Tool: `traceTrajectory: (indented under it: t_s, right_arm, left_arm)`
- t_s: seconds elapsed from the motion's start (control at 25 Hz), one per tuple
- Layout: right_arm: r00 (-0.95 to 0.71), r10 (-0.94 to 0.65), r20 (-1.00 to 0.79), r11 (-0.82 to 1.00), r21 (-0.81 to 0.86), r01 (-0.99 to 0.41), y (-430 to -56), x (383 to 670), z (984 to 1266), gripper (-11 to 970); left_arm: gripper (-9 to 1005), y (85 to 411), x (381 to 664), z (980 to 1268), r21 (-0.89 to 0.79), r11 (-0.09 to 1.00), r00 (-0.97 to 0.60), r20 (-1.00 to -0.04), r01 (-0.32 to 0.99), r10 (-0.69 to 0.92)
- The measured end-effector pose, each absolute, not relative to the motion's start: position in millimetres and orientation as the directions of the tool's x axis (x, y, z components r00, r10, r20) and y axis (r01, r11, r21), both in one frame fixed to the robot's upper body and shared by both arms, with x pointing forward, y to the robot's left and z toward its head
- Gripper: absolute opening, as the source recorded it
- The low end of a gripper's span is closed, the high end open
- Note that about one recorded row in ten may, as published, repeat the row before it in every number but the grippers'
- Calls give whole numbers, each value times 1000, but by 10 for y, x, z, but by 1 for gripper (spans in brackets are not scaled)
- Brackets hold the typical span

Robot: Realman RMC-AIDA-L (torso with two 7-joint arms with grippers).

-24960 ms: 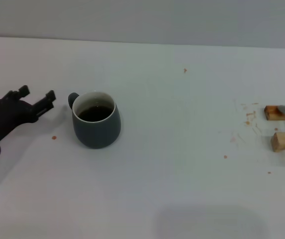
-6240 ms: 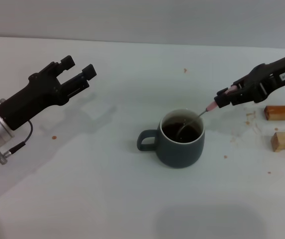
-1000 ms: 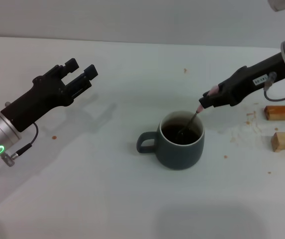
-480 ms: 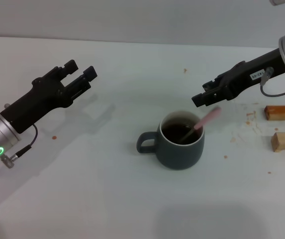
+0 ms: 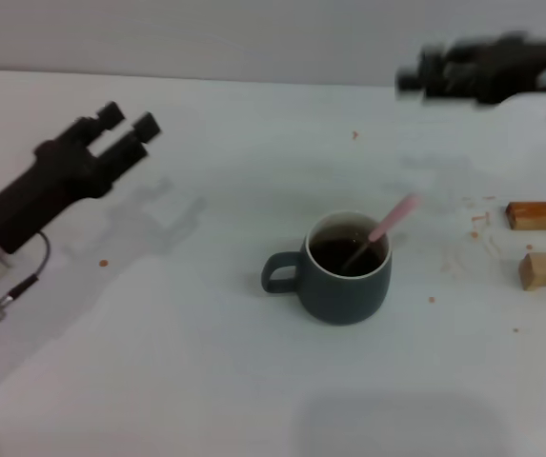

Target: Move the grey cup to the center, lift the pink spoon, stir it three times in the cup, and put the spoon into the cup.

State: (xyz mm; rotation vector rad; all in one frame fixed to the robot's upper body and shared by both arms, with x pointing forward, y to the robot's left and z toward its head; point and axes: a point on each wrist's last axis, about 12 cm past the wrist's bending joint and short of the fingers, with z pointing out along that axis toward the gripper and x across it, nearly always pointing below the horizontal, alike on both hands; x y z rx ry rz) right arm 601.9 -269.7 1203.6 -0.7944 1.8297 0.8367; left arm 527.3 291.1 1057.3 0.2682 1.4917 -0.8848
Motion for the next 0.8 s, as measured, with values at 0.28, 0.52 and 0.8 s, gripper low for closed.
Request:
traceTrajectory:
  t_s: [0.28,0.52,0.8]
  right_arm:
    - [80,180,-980,725,77,-684,-3406,5539,11738,534]
    - [403,261,-877,948,153,-280,-3969,5055,11210,533]
    - [510,76,-857,973,176,151,-4145,4649,10797,533]
  left_arm:
    - [694,3146,5145,10644,-362,705,-53,-906,610,-420]
    - [694,3484,4880,10616,-423,821,192,-833,384,-519]
    - [694,3521,4695,10546,-365,914,372,-835,178,-406]
